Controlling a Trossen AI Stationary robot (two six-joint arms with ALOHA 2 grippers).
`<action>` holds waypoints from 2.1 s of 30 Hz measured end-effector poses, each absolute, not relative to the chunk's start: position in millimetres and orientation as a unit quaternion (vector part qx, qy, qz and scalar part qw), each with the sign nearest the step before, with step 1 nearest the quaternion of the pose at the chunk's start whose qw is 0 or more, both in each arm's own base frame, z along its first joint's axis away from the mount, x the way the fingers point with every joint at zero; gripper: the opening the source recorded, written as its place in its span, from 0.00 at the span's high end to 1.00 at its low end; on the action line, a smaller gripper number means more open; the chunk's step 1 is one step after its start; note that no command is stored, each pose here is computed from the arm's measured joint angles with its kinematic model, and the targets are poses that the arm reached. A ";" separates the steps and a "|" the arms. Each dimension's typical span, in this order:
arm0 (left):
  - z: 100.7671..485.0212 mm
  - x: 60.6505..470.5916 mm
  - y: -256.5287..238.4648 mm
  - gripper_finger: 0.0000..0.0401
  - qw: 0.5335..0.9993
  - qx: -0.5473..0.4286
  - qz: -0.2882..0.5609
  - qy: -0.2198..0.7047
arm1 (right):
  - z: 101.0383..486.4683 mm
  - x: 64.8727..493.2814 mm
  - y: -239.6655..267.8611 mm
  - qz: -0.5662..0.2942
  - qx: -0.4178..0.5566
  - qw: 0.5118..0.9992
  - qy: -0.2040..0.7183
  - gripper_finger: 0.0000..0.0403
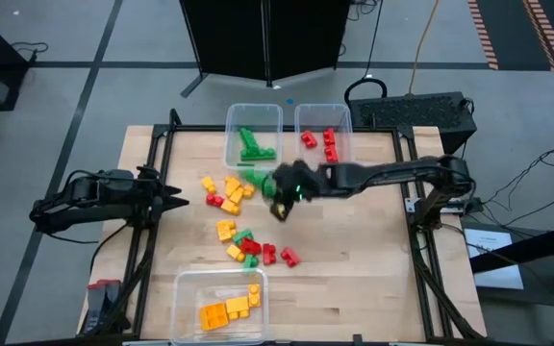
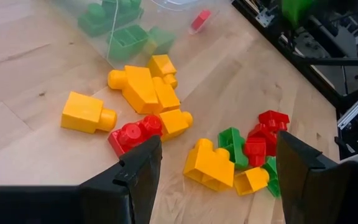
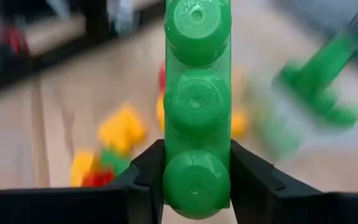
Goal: Sort blocks
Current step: Put the green game piece into the top left transparent bin, then put the yellow game piece into the bottom transparent bin
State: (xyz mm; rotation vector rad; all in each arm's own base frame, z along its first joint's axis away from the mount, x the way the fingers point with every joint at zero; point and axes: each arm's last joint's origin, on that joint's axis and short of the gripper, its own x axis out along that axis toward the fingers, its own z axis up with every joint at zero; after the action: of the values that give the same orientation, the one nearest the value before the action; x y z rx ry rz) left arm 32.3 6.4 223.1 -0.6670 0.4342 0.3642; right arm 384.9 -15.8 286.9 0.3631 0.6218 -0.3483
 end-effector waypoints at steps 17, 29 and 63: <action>223.2 32.2 6.4 0.48 0.905 -0.325 0.177 0.210 | 286.4 382.1 -140.9 -0.196 0.232 0.930 0.208 0.71; 223.2 32.2 6.4 0.48 0.905 -0.326 0.177 0.209 | 285.2 382.1 -144.2 -0.192 0.227 0.932 0.209 0.40; 177.6 128.5 37.6 1.00 0.706 -0.268 0.573 0.319 | 571.5 259.7 -6.6 -0.052 0.023 0.998 0.037 0.99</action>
State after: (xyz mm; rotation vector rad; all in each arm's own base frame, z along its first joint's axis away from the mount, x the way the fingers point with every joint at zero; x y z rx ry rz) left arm 128.5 37.6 177.6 -0.5961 0.7085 1.2740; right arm 259.7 -6.6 571.5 0.0455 0.0747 -0.1032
